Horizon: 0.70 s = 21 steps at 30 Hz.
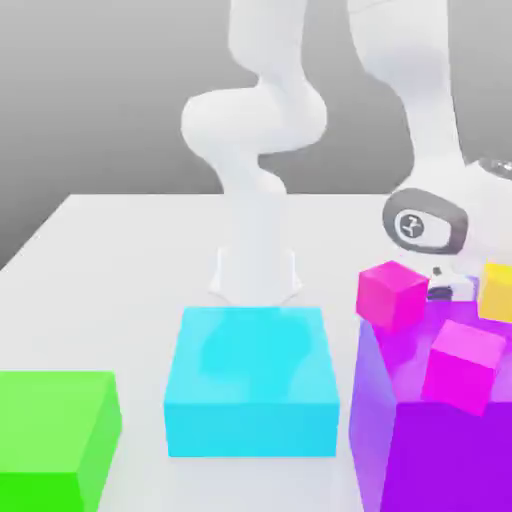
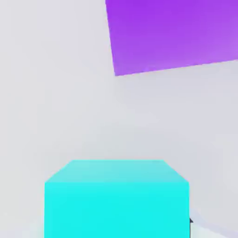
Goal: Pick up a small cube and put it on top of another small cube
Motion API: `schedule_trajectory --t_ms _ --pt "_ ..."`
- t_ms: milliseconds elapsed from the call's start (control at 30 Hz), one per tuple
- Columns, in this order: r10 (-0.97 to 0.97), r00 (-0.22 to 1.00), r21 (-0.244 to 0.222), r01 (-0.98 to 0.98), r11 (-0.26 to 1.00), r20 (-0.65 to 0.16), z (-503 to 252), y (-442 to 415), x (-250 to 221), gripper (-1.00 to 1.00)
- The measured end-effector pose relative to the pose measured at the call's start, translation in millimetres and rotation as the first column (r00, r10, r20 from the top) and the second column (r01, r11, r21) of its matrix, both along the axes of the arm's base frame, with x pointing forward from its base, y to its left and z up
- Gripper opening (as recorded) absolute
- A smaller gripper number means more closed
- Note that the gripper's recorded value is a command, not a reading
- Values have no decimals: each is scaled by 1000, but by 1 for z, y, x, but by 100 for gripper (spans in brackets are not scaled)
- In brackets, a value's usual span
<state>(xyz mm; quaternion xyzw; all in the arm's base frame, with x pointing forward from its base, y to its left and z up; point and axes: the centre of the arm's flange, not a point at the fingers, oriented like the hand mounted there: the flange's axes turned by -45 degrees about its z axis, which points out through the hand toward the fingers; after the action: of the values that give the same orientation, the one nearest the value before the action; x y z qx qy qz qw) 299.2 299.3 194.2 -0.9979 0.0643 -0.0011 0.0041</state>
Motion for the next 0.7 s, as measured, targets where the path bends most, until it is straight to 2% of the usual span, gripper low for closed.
schedule_trajectory --t_ms 100,300,367,433,500,700 --pt "36 999 60 -36 998 11 37 23 15 -100" --pt "142 989 215 -149 965 46 130 68 42 -100" --pt "159 985 239 -169 956 58 163 64 56 -100" --pt "147 987 235 -158 959 63 191 41 75 -100" --pt "136 989 212 -146 966 61 214 16 87 -100" --pt "1 1000 73 -2 997 22 264 -98 112 -100"
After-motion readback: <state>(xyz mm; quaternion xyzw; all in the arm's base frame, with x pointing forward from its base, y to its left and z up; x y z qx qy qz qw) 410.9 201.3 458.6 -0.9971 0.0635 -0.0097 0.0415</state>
